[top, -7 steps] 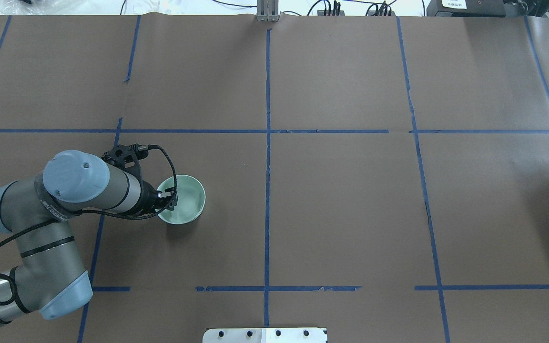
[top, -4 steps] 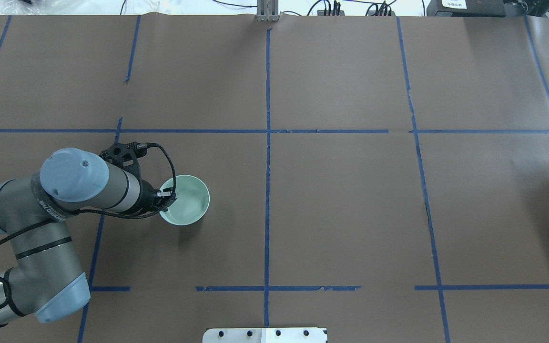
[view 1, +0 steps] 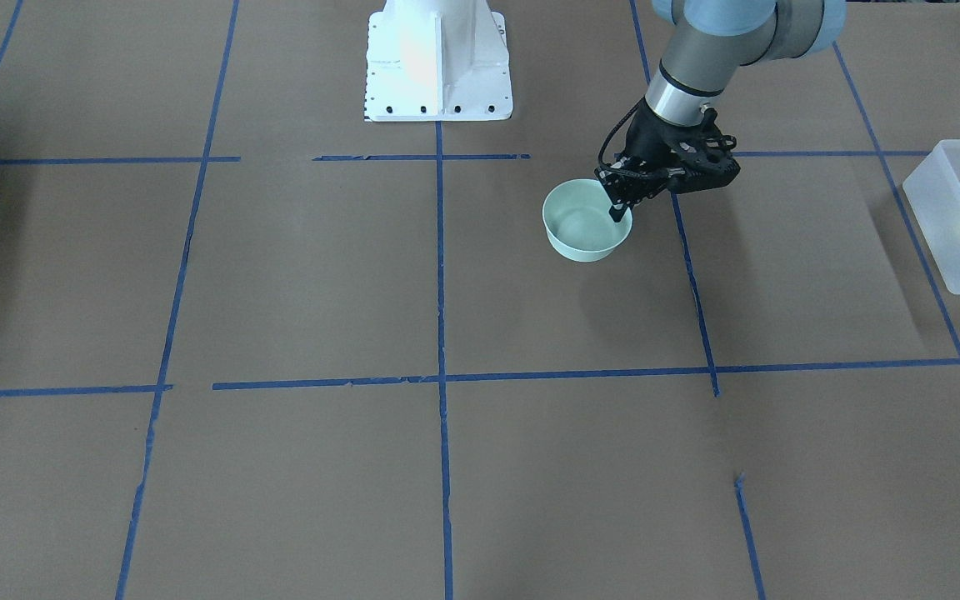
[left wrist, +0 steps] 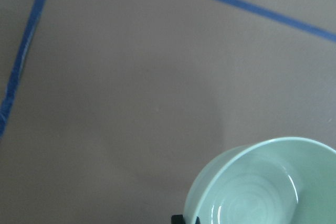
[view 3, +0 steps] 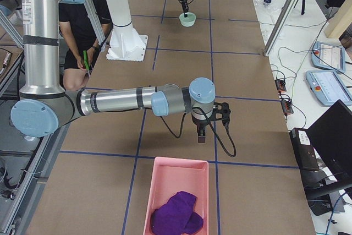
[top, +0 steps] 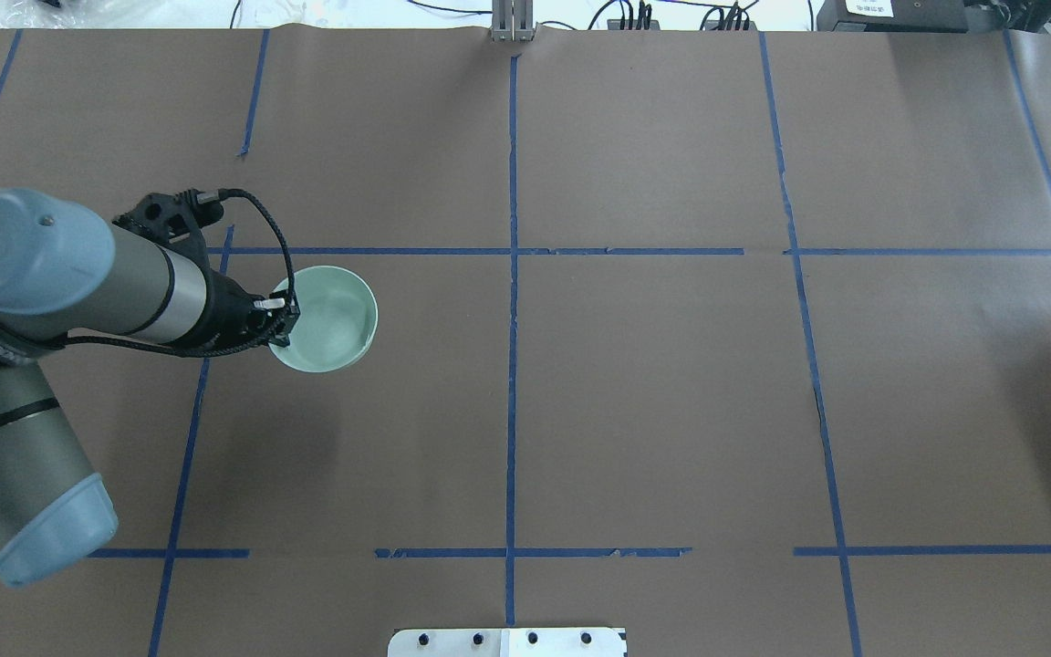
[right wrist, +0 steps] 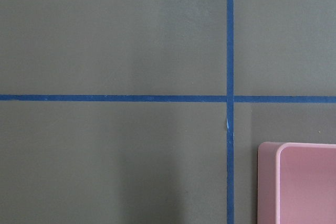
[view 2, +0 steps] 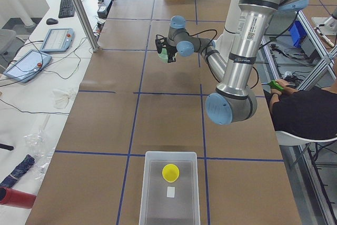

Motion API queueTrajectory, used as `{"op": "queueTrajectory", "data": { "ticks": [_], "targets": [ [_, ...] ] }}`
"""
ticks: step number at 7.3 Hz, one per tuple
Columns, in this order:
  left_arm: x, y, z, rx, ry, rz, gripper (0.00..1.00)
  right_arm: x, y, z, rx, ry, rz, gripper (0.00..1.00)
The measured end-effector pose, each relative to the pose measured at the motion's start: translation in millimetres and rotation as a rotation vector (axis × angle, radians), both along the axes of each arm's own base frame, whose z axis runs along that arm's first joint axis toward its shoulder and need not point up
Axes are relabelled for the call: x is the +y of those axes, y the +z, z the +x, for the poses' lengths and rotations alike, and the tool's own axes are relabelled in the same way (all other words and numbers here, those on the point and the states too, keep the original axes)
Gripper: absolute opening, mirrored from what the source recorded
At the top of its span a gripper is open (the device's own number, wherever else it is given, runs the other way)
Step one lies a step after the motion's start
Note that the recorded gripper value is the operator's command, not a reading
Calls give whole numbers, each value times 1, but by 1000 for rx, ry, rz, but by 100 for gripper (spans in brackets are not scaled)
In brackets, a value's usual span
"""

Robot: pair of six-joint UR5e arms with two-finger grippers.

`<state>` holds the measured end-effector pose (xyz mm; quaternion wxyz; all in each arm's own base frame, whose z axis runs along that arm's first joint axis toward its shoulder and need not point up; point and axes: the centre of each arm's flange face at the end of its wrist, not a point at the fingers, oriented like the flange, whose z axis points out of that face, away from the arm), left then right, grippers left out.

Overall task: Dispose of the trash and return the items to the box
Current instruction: 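Lift the green bowl and carry it toward the clear bin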

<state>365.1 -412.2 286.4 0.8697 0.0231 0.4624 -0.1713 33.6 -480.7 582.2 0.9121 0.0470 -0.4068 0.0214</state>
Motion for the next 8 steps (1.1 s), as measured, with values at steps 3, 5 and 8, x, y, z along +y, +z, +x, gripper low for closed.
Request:
{"op": "queueTrajectory", "data": {
  "ticks": [3, 5, 8],
  "targets": [
    [-33, 21, -54, -46, 8, 69, 0, -2, 8, 1, 11, -23, 17, 100],
    [-50, 53, -96, -121, 35, 138, 0, -1, 18, 3, 20, -50, 29, 100],
    [-72, 122, -188, -293, 108, 269, 0, 5, 26, 16, 16, -28, 18, 100]
  ]
}}
